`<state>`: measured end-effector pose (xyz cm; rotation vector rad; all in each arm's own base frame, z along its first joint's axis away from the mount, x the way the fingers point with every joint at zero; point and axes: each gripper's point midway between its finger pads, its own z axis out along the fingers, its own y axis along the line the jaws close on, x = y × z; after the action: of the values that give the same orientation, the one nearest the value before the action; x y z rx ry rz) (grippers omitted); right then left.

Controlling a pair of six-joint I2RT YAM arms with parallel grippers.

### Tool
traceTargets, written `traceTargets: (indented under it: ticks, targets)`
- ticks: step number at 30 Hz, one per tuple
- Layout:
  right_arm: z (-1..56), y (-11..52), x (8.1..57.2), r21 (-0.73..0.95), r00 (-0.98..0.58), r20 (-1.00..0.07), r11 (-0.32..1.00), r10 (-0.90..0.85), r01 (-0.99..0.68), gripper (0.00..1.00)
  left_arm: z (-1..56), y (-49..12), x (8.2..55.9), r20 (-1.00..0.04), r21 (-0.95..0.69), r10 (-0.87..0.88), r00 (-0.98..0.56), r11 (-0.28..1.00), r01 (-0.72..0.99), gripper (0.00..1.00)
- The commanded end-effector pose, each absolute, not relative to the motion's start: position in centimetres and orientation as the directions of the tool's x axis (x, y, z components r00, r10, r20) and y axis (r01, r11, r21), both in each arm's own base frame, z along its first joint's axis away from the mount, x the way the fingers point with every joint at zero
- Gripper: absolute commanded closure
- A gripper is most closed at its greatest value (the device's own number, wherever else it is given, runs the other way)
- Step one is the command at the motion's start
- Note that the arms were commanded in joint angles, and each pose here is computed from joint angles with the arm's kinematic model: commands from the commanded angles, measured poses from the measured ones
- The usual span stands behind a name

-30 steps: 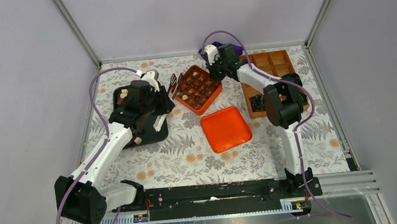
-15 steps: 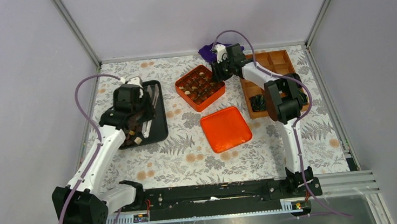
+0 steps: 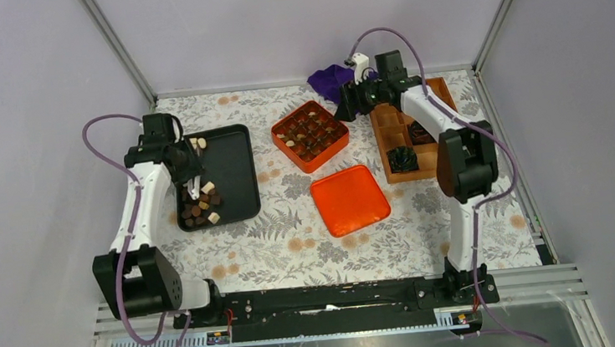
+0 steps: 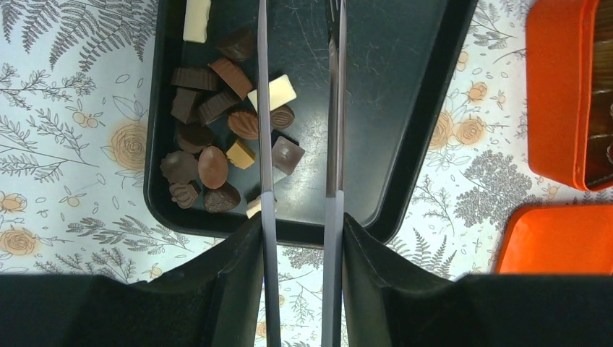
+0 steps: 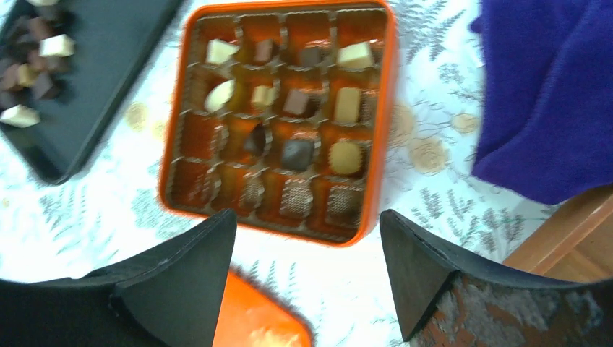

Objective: Pack the chocolate
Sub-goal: Pick up the fake chocolate from the plate.

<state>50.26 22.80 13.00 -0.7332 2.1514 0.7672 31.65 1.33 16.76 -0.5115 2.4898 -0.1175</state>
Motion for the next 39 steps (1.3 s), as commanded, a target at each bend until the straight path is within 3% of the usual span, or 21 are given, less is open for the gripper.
traceTargets:
  ticks: [1, 13, 39]
  targets:
    - [17.1, 24.4, 46.1, 0.358, -0.546, -0.805, 0.542, -0.233, -0.760, 0.20, 17.0, 1.9, 32.6, -0.501, -0.218, -0.393, -0.771, 0.919, -0.327, 0.55]
    - [16.1, 24.8, 44.9, 0.417, -0.583, -0.784, 0.515, -0.214, -0.749, 0.20, 14.4, 4.0, 34.4, -0.449, -0.195, -0.496, -0.743, 0.866, -0.460, 0.54]
    - [15.4, 24.9, 44.6, 0.433, -0.597, -0.771, 0.507, -0.219, -0.745, 0.20, 11.5, 5.7, 37.9, -0.438, -0.159, -0.546, -0.714, 0.829, -0.537, 0.54]
